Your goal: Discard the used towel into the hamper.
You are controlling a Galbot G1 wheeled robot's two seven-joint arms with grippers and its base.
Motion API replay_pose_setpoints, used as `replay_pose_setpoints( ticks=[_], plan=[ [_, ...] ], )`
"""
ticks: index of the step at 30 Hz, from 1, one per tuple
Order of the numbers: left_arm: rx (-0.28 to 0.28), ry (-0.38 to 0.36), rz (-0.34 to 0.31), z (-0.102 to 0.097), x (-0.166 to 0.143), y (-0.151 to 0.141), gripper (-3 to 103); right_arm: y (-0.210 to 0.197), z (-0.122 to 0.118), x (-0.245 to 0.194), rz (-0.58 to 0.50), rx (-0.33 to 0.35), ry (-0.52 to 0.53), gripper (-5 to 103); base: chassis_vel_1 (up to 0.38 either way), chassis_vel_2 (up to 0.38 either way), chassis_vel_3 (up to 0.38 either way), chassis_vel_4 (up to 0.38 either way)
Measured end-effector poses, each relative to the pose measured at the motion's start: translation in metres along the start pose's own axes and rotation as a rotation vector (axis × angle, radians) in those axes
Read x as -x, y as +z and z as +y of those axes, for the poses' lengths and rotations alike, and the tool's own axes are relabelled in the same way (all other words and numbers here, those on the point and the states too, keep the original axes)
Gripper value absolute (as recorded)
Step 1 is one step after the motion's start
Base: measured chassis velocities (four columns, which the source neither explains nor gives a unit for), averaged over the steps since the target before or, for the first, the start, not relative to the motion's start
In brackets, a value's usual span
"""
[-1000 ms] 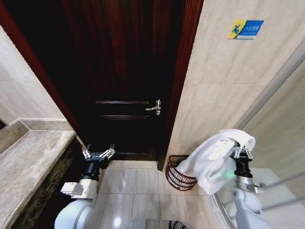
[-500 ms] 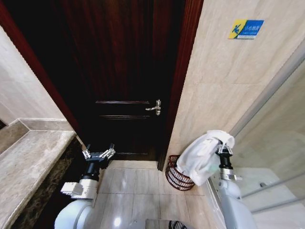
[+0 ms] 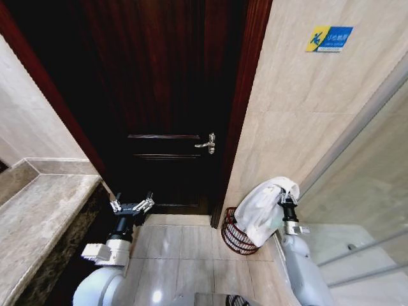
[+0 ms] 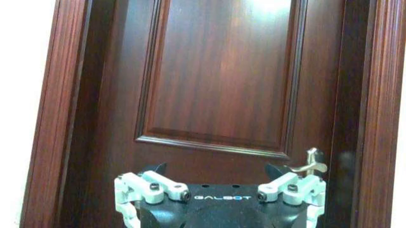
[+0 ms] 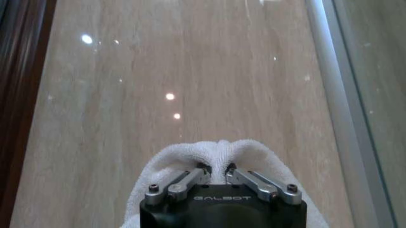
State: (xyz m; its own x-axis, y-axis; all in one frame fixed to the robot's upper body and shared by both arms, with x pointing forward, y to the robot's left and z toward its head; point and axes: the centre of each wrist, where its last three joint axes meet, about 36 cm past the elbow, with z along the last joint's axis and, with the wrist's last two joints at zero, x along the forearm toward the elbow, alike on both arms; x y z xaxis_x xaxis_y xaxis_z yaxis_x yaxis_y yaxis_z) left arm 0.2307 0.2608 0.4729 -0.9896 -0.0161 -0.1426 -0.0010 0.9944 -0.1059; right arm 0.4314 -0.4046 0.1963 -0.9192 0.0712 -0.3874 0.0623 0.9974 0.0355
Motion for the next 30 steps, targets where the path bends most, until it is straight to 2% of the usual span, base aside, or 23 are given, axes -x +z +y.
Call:
replay_pose_setpoints(
  ticks=[9, 30],
  plan=[
    [0.0, 0.0, 0.0, 0.0, 0.0, 0.0, 100, 0.016, 0.01, -0.013, 0.046, 0.028, -0.001, 8, 0.0, 0.0, 0.0, 0.0],
    [0.0, 0.0, 0.0, 0.0, 0.0, 0.0, 100, 0.018, 0.003, -0.018, 0.061, 0.024, -0.012, 8, -0.035, 0.036, 0.037, -0.033]
  ],
)
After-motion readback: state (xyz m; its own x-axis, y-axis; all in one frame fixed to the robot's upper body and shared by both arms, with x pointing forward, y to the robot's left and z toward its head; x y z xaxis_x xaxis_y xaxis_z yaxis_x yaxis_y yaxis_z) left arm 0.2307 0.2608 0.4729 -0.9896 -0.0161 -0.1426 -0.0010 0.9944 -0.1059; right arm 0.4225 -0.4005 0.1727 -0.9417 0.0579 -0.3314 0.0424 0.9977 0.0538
